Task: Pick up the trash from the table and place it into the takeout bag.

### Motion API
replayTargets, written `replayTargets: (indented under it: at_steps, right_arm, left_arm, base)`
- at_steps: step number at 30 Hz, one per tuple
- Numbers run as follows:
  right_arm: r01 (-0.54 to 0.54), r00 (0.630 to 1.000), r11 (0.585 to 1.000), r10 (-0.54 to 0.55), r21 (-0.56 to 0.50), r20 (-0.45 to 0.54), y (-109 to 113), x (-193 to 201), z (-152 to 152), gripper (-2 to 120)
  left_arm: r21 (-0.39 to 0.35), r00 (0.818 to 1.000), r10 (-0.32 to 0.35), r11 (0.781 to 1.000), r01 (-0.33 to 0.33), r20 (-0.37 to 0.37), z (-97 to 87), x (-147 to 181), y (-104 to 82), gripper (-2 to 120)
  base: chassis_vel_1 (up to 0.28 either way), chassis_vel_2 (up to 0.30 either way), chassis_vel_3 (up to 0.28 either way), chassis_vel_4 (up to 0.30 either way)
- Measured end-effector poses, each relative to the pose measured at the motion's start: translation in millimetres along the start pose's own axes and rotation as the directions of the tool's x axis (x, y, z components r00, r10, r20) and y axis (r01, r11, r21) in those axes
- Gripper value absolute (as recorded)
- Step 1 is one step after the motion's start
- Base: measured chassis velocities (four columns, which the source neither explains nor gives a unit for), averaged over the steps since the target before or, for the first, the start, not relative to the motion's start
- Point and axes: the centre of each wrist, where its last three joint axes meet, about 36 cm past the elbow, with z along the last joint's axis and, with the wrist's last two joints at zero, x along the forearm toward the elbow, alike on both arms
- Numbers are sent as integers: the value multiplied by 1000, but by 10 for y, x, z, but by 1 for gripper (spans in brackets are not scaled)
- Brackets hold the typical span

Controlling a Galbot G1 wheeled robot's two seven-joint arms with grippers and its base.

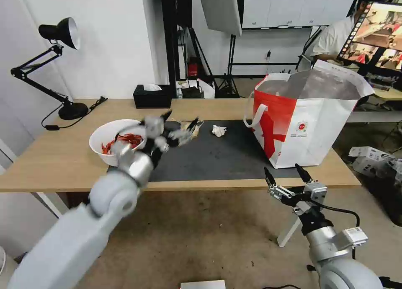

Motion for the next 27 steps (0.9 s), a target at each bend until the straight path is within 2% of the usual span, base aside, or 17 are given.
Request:
replayTargets:
  at_steps: [5,13,27]
  right_arm:
    - [8,1000,1000,-8,28,-5,19,9,16,100]
    - [23,999,997,-20,80,-31,47,23,73,100]
    - [29,997,995,-22,91,-79,68,45,104,100]
  left_arm:
    - [-3,998,-54,999,54,-9,144,223,-55,100]
    - [-17,994,-98,995,97,-46,294,473,-89,100]
    - [-5,990,-130,992,130,-53,343,624,-141,100]
  base:
    - [0,0,0,0]
    - [0,0,0,0]
    - [0,0,0,0]
